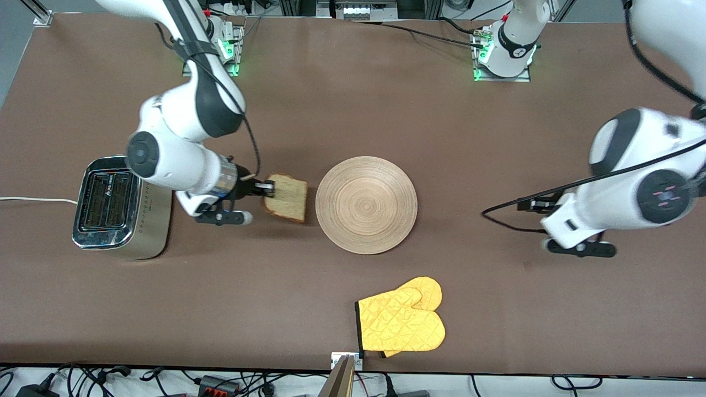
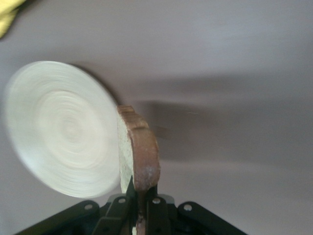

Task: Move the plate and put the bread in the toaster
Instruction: 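Lift the bread toward the toaster with the right gripper while the left gripper retracts, then lower the bread into the toaster slot with the right gripper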

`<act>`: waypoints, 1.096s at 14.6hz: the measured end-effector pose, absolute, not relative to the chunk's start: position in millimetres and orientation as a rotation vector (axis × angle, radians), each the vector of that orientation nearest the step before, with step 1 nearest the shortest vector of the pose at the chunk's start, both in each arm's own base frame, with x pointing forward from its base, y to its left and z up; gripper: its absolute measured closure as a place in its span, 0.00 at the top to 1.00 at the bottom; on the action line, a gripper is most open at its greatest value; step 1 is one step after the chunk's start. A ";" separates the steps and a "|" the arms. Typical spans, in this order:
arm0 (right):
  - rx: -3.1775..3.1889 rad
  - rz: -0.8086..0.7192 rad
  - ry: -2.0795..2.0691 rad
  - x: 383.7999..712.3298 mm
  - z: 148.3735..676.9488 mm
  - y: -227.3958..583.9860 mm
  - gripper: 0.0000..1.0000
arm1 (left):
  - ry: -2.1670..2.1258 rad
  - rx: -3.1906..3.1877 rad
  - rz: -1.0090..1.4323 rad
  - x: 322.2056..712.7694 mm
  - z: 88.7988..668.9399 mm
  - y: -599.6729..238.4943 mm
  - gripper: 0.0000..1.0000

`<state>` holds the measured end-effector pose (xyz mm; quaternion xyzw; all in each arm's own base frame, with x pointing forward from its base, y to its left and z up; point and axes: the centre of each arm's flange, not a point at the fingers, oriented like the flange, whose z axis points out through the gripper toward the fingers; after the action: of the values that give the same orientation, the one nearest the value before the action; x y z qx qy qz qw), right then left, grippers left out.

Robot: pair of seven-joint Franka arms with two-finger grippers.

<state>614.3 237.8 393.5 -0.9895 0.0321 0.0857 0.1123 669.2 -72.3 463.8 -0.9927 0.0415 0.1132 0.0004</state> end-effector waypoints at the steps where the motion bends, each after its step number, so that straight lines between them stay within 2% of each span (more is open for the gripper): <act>1: -2.949 0.292 0.102 615.7 405.1 217.1 0.09 | 0.140 -3.124 0.324 665.6 483.1 -56.1 1.00; 4: -3.093 0.388 0.175 619.9 436.3 148.2 0.09 | 0.159 -3.077 0.234 642.3 539.2 -29.9 1.00; 8: -3.247 0.377 0.184 621.7 475.7 100.7 0.09 | 0.135 -3.040 0.137 594.9 587.8 -34.3 1.00; 11: -3.336 0.312 0.107 621.5 505.4 71.0 0.09 | 0.125 -3.051 -0.035 579.2 590.7 -30.2 1.00; 16: -3.433 0.296 -0.023 626.8 518.5 -8.0 0.09 | 0.056 -3.120 -0.022 572.7 574.7 -13.8 1.00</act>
<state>626.8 -8.0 518.5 -0.9848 -0.0066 0.0850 -0.1515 572.7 -13.8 574.7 -0.9998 0.0179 -0.0069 0.0107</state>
